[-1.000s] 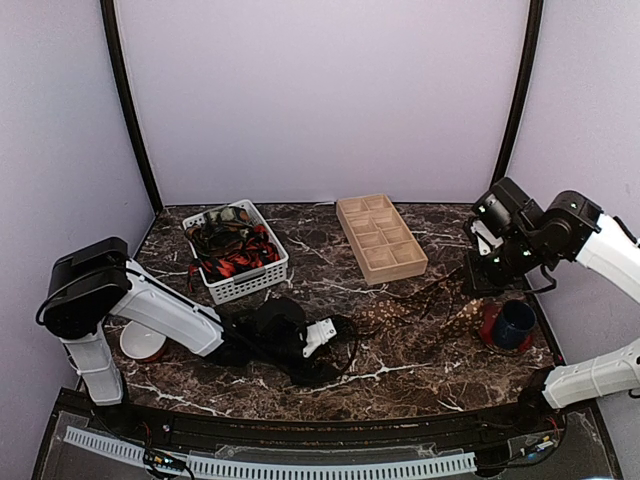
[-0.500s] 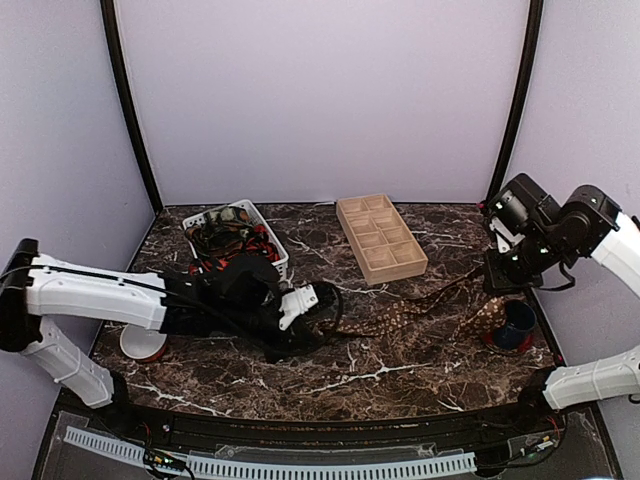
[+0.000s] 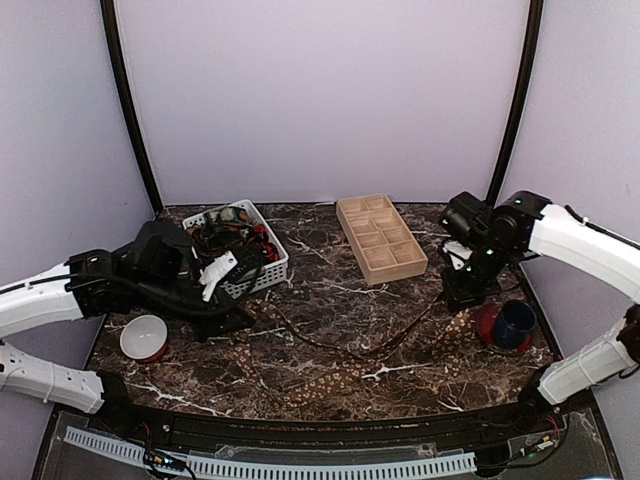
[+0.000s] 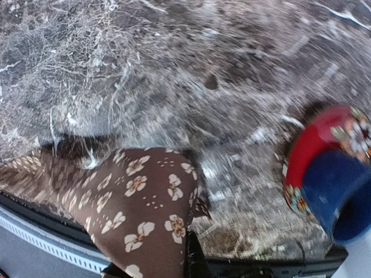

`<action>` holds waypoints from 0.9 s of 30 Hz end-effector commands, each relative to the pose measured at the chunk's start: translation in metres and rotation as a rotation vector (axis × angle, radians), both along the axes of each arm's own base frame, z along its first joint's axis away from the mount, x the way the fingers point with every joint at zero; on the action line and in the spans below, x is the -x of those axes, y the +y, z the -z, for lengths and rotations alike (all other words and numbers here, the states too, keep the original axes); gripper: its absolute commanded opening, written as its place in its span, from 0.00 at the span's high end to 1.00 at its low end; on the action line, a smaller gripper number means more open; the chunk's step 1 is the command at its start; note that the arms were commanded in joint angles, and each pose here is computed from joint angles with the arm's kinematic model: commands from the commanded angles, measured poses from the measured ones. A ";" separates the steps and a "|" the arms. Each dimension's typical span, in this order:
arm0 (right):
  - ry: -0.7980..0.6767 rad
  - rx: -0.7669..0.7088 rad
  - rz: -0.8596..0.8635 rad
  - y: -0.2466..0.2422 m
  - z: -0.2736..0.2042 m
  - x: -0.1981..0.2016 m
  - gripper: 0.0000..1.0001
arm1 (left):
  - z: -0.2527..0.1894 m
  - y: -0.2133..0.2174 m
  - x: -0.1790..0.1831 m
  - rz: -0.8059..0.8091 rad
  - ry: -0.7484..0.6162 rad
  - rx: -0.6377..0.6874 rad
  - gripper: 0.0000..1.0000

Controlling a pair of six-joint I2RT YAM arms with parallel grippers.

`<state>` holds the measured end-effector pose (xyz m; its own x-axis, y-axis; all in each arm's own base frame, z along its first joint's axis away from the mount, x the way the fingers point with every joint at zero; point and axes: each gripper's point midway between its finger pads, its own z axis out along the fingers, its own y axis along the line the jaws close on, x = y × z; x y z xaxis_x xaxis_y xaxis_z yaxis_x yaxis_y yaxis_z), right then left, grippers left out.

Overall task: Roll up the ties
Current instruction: Put down the tie at the center of the board.

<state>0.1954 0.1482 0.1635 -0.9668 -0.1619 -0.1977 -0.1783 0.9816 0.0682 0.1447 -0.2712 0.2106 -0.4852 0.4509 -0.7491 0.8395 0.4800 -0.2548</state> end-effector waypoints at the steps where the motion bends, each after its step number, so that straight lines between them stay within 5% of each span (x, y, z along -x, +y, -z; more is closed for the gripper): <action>1: -0.023 -0.077 -0.089 0.034 0.016 -0.032 1.00 | 0.060 0.008 -0.009 0.057 0.107 -0.333 0.99; 4: 0.010 -0.111 -0.079 0.034 0.034 -0.044 1.00 | 0.082 0.016 -0.023 0.079 0.128 -0.465 0.99; 10: 0.115 -0.076 -0.084 0.019 0.074 -0.034 1.00 | 0.066 0.029 -0.045 0.095 0.236 -0.307 0.99; 13: 0.160 -0.079 -0.093 0.021 0.088 -0.030 1.00 | 0.088 0.034 -0.028 0.179 0.343 -0.346 1.00; 20: 0.205 -0.058 -0.082 0.014 0.102 -0.032 0.99 | 0.113 0.044 -0.043 0.166 0.324 -0.465 0.99; 24: 0.215 -0.046 -0.073 0.014 0.102 -0.040 0.73 | 0.127 0.070 -0.069 0.054 0.235 -0.640 0.82; 27: 0.177 -0.079 -0.060 0.021 0.086 -0.052 0.51 | 0.115 0.069 -0.082 0.006 0.198 -0.646 0.65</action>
<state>0.2300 0.1601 0.0597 -0.9737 -0.2274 0.0133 -0.2228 0.9629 0.1522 0.2051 -0.2137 0.0821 -0.5780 0.7827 -0.2310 0.8156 0.5444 -0.1962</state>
